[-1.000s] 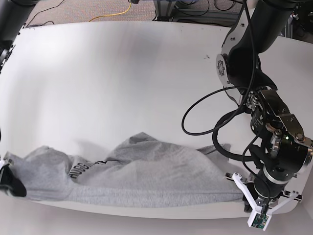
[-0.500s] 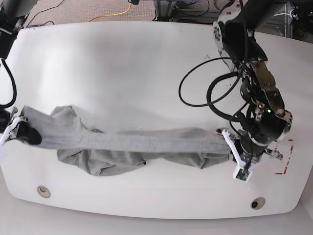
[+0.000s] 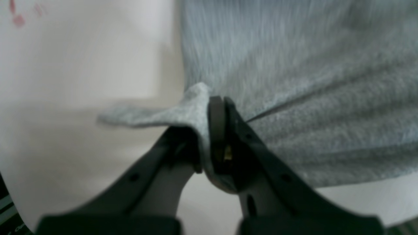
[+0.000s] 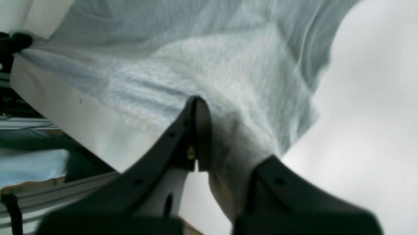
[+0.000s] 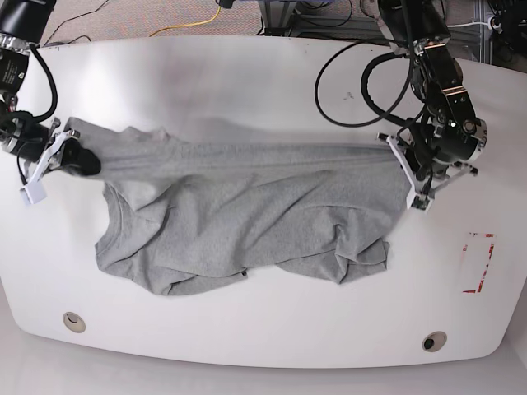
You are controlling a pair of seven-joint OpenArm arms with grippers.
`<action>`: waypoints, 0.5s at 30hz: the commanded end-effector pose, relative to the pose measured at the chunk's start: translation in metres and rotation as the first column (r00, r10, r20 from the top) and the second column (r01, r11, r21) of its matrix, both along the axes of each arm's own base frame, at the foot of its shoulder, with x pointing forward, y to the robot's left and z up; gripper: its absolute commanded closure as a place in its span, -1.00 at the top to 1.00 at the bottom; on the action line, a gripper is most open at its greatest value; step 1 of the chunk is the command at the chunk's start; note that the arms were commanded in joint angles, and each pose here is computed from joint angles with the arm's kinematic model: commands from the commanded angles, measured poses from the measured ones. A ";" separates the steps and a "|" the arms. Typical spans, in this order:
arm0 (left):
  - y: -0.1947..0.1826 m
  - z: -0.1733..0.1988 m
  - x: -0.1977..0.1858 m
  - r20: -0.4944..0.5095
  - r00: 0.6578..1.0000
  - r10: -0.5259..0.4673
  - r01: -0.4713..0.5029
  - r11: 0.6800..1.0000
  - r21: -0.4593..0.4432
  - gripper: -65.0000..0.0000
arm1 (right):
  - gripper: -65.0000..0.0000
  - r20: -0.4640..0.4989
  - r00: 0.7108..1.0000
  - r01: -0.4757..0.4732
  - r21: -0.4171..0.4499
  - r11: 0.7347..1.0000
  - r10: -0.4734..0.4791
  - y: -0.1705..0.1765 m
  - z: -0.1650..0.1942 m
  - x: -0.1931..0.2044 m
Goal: Layout the t-shirt on the table in an organized manner, then fold the t-shirt properly
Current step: 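Drag the shirt with both grippers back across the table, spreading it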
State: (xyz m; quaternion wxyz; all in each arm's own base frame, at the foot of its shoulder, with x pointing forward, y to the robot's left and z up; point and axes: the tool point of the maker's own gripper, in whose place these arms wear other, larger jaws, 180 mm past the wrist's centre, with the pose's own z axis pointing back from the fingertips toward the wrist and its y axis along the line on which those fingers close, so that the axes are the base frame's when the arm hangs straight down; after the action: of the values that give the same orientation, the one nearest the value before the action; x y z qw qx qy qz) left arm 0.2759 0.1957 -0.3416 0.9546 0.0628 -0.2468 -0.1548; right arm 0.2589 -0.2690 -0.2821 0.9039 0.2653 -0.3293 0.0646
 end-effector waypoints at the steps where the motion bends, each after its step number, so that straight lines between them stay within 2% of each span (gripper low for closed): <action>1: 0.016 -0.003 -0.013 -0.026 1.000 0.010 -0.009 0.998 0.060 -1.00 | -1.00 0.045 0.999 0.003 -0.027 1.000 -0.002 -0.003 0.012 0.001; 7: 0.032 -0.027 -0.055 -0.144 0.989 0.009 0.007 0.994 0.110 -1.00 | -1.00 -0.033 0.999 -0.017 0.000 1.000 0.017 0.016 -0.011 -0.030; 15: 0.058 -0.037 -0.090 -0.231 0.973 0.028 0.013 0.985 0.174 -1.00 | -1.00 -0.138 0.990 0.001 0.068 0.998 0.008 0.037 -0.041 -0.071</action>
State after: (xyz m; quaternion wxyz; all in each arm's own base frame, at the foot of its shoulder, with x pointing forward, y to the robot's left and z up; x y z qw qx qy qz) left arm 0.1888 0.2340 -0.3872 0.9707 0.0935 -0.1257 -0.1822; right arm 0.1865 -0.2290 -0.3296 0.9166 0.3060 -0.2546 0.0384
